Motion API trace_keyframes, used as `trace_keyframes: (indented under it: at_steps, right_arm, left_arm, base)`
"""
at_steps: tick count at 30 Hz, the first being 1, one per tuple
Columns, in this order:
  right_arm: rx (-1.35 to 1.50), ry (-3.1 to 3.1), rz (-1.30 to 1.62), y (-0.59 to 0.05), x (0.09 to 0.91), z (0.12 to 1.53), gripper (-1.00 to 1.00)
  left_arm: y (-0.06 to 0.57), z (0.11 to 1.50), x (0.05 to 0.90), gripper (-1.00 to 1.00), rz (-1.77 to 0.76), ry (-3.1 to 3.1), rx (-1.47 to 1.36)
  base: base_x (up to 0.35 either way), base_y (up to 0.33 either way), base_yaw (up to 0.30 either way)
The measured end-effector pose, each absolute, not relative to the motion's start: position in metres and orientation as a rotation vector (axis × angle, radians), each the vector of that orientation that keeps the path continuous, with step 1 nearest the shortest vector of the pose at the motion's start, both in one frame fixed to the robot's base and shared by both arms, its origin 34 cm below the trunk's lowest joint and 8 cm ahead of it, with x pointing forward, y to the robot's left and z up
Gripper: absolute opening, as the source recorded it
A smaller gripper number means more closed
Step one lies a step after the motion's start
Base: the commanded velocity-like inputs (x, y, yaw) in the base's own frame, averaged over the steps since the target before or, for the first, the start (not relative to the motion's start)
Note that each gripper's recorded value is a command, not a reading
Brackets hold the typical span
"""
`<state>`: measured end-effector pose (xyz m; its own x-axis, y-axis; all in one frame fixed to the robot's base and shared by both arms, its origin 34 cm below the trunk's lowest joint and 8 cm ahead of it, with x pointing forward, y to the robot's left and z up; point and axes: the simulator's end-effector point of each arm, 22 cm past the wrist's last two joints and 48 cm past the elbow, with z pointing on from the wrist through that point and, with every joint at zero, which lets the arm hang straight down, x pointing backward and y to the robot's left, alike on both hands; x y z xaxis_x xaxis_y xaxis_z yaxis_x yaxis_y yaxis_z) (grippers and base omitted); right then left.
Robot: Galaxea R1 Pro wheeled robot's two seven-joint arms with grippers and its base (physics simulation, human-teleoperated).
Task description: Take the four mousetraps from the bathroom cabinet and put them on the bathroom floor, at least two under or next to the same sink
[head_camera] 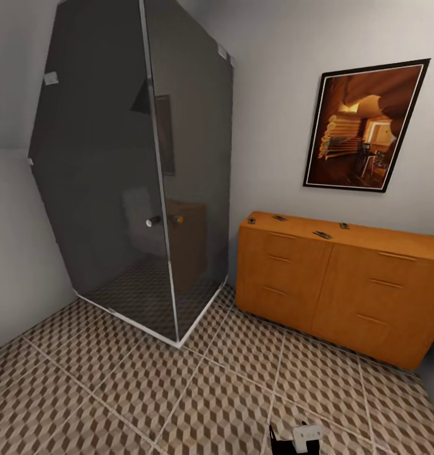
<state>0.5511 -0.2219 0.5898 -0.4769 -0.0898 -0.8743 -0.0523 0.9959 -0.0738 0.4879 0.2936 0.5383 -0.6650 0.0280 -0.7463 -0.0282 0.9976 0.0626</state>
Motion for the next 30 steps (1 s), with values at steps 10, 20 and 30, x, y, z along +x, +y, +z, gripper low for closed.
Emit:
trace_keyframes:
  at_steps: [10, 20, 30]
  right_arm:
    - [-0.1, 2.069, -0.044, -0.2219, 0.5511, 0.5898, 1.0]
    - [-0.1, 2.069, -0.044, -0.2219, 0.5511, 0.5899, 1.0]
    - [-0.1, 2.069, -0.044, -0.2219, 0.551, 0.5898, 1.0]
  left_arm:
    - [0.2936, 0.5383, 0.488, 1.0, 0.087, 2.297, 0.0]
    - [0.2936, 0.5382, 0.4879, 1.0, 0.087, 2.297, 0.0]
    - [0.2936, 0.5382, 0.4878, 1.0, 0.087, 2.297, 0.0]
  base:
    - [0.0, 0.0, -0.273]
    - [0.0, 0.0, -0.271]
    - [0.0, 0.0, -0.266]
